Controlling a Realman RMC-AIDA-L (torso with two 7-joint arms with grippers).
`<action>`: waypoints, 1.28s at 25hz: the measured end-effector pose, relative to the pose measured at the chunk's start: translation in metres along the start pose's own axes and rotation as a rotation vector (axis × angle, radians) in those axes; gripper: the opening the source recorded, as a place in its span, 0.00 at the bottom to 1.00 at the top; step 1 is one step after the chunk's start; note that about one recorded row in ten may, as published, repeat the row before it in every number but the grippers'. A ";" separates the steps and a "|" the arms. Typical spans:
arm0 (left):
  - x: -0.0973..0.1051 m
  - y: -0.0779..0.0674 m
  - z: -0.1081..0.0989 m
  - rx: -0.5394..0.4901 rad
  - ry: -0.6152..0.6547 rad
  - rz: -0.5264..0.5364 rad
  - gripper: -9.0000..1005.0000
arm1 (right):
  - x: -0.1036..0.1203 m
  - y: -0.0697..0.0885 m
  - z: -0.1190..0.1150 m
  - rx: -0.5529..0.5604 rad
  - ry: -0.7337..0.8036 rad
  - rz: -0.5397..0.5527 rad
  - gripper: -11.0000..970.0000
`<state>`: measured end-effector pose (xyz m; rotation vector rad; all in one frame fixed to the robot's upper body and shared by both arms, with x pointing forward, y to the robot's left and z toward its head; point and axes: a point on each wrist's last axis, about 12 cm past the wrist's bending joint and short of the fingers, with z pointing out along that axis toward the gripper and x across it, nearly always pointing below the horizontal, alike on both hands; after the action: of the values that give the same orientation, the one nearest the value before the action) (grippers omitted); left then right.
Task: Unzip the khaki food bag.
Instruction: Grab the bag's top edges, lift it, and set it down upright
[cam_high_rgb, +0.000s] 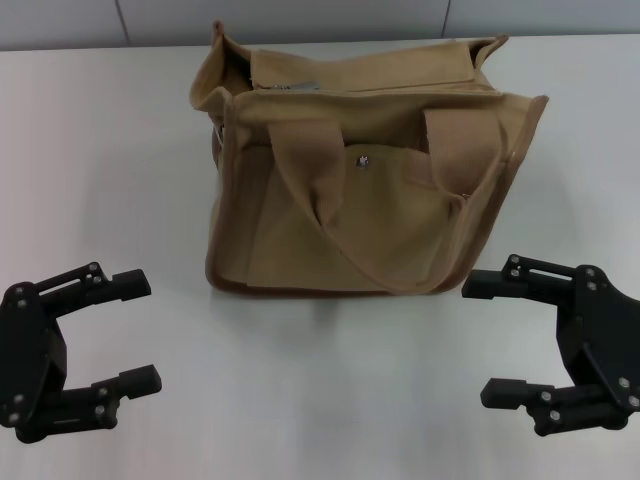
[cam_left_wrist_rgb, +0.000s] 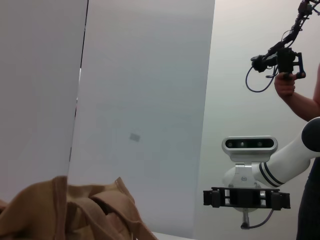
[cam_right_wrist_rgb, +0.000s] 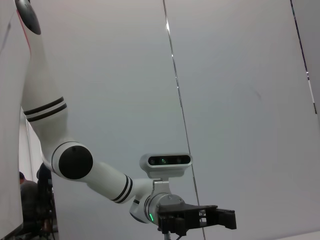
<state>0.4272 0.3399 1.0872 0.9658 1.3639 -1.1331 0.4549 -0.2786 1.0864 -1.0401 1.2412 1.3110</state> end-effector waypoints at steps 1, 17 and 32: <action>0.000 0.000 0.000 0.000 0.000 0.000 0.81 | 0.000 0.000 0.001 -0.002 0.000 0.003 0.87; 0.004 0.013 0.008 -0.130 -0.043 0.002 0.80 | -0.002 -0.003 0.001 0.023 -0.015 -0.011 0.87; 0.031 0.067 0.089 -0.357 -0.022 -0.063 0.74 | 0.002 -0.006 0.006 0.051 -0.020 -0.004 0.87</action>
<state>0.5088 0.2670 1.0508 0.6543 1.5237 -0.9024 0.4610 -0.2724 1.0846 -0.9907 1.2508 1.2767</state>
